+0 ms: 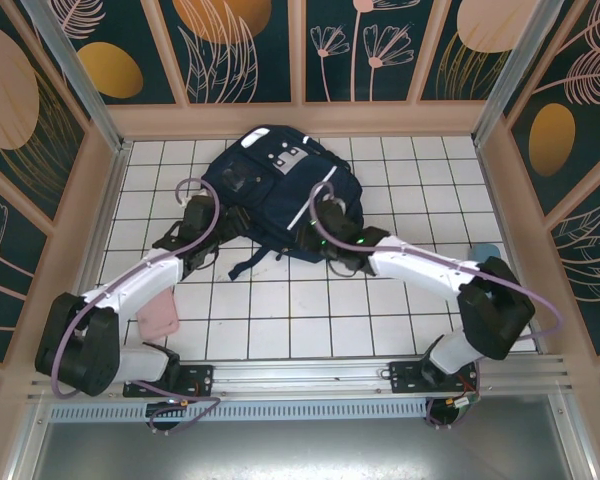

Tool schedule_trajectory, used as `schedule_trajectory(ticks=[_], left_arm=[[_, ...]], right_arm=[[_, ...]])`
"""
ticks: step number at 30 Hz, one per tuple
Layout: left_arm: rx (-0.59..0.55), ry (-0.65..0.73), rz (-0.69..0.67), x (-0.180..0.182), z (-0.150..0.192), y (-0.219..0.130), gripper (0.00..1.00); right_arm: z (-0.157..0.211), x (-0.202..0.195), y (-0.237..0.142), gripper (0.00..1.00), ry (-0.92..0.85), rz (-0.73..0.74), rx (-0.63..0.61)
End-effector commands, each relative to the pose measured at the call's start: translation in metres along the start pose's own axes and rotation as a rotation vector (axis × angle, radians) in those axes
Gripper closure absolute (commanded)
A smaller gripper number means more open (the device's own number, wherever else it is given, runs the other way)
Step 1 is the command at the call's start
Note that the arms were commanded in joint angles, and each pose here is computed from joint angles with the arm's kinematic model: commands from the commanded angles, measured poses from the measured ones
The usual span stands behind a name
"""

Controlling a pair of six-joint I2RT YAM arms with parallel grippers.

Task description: Pack the student bag

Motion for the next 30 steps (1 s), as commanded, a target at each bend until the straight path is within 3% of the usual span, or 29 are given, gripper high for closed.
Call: schedule_trajectory(ticks=[1, 7, 14, 25, 30], left_arm=[[-0.041, -0.062, 0.008, 0.01, -0.002, -0.008, 0.1], [-0.051, -0.095, -0.037, 0.031, 0.006, -0.017, 0.05], [-0.051, -0.103, -0.024, 0.036, 0.012, -0.021, 0.04], [-0.036, -0.11, 0.024, 0.032, 0.013, -0.017, 0.03], [-0.02, -0.114, 0.044, 0.031, 0.016, -0.013, 0.03]], right_arm=[[0.024, 0.012, 0.018, 0.54, 0.027, 0.127, 0.009], [0.048, 0.042, 0.052, 0.59, -0.013, 0.211, 0.009], [0.049, 0.051, 0.073, 0.61, 0.004, 0.267, -0.014], [0.049, 0.039, 0.1, 0.67, 0.091, 0.369, -0.026], [0.05, 0.037, 0.105, 0.8, 0.089, 0.381, -0.018]])
Point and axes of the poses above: each hand's point on the last joint's axis, 136 mm out from that joint toward the fingers, its own y axis out along the fingers, its own x axis along the line the jaws close on, z = x × y, the point moved 8 cm from there along -y, back along the fingers, and after that the axes turned 10 degrees about y, right-handed, at the moved point
